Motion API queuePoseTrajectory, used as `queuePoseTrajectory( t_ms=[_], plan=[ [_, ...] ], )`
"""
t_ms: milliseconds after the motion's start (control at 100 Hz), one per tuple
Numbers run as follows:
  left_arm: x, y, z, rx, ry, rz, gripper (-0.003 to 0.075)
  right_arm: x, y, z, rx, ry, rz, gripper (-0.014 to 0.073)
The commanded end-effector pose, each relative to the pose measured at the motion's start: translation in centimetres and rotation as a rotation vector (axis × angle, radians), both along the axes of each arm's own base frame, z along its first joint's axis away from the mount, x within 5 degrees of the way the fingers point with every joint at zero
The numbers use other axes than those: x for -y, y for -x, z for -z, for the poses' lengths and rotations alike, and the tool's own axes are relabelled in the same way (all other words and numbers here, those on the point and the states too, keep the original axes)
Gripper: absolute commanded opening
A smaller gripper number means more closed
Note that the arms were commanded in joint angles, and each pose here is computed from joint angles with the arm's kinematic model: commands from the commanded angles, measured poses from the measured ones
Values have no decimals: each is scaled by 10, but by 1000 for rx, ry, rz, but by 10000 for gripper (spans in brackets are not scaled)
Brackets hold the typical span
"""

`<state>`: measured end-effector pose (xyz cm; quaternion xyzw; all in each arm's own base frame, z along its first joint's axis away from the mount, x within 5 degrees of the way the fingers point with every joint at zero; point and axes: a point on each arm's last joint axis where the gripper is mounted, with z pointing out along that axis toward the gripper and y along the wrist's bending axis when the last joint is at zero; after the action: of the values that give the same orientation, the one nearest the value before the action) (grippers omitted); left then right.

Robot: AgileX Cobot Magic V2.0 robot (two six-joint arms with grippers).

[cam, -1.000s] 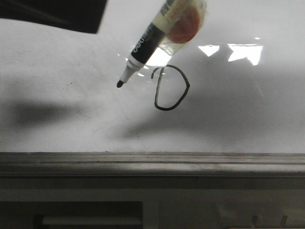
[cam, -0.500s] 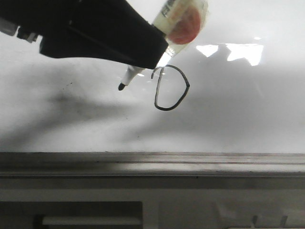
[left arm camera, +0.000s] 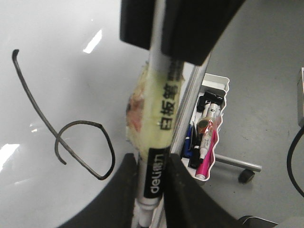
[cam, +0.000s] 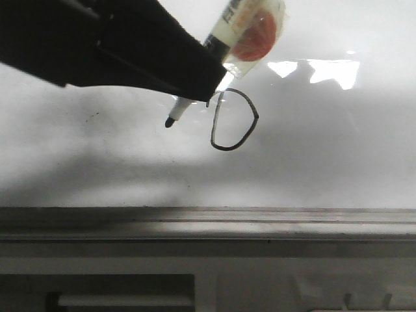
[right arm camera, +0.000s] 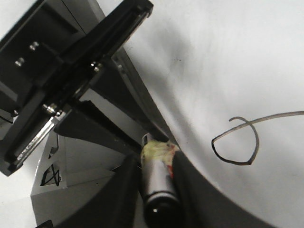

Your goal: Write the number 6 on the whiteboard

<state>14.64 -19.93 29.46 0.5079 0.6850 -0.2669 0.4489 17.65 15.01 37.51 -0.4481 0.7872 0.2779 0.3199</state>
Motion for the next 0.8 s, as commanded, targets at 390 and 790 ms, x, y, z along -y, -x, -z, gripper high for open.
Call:
queuePoseTrajectory(
  t_ms=[390, 790],
  plan=[
    [-41, 3, -27, -37, 301, -398, -20, 50, 11, -30, 127, -78, 202, 447],
    [-69, 4, 8, -351, 459, -755, -20, 76, 37, 5, 196, -156, 407, 447]
  ],
)
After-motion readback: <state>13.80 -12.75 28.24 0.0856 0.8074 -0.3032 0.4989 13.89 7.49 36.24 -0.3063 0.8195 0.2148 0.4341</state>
